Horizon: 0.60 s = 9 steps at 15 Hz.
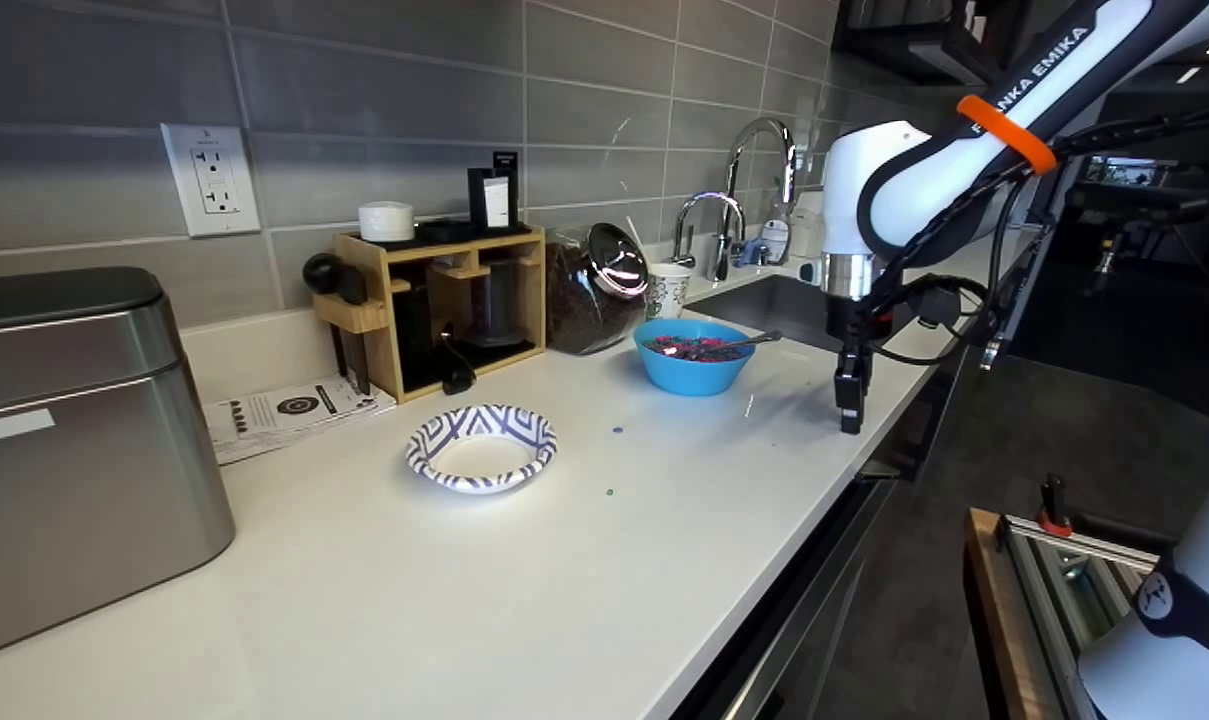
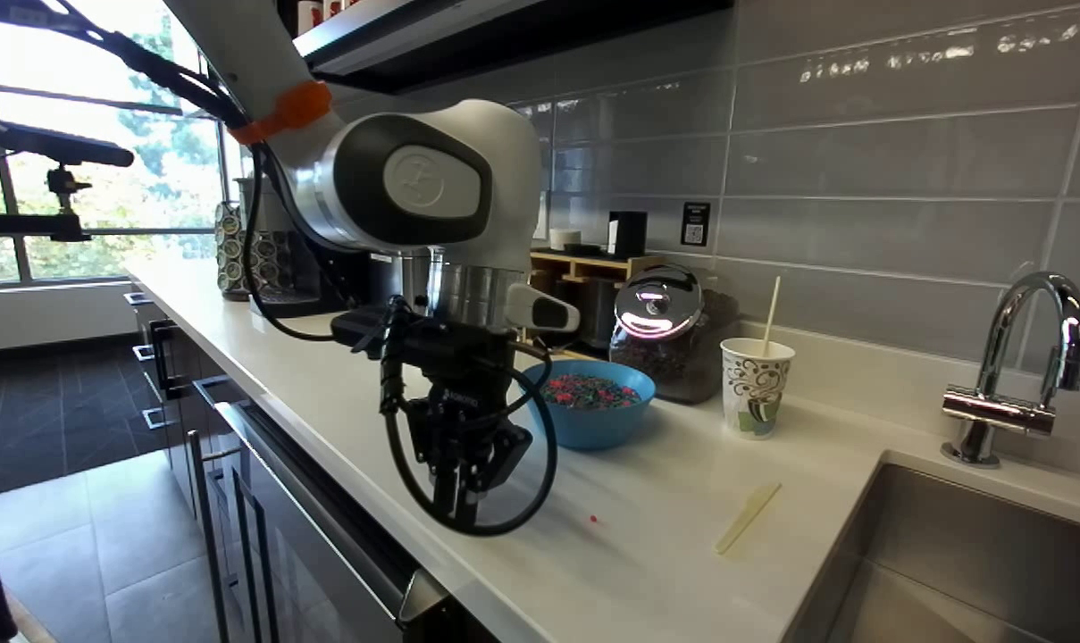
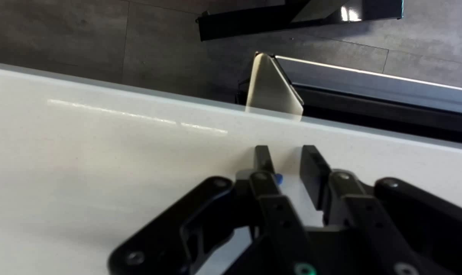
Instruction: Put the cereals inside the blue bowl
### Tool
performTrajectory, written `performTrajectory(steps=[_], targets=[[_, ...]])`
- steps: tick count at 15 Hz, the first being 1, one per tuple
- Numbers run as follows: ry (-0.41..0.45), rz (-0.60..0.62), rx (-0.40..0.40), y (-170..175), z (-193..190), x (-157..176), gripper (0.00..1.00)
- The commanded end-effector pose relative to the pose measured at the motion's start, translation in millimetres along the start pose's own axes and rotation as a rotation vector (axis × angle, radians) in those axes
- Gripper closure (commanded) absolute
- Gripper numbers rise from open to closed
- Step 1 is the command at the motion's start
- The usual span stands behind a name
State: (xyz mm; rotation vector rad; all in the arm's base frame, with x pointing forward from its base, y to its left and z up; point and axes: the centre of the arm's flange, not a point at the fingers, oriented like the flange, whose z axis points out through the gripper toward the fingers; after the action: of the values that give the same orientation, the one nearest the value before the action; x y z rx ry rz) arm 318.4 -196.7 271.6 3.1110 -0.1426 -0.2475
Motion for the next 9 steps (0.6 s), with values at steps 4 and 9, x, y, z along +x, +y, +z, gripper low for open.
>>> performTrajectory(steps=[4,9], targets=[[0.025,-0.034,0.008,-17,18,-28,1.0],[0.057,-0.037,-0.004,-17,7,-24,1.0]])
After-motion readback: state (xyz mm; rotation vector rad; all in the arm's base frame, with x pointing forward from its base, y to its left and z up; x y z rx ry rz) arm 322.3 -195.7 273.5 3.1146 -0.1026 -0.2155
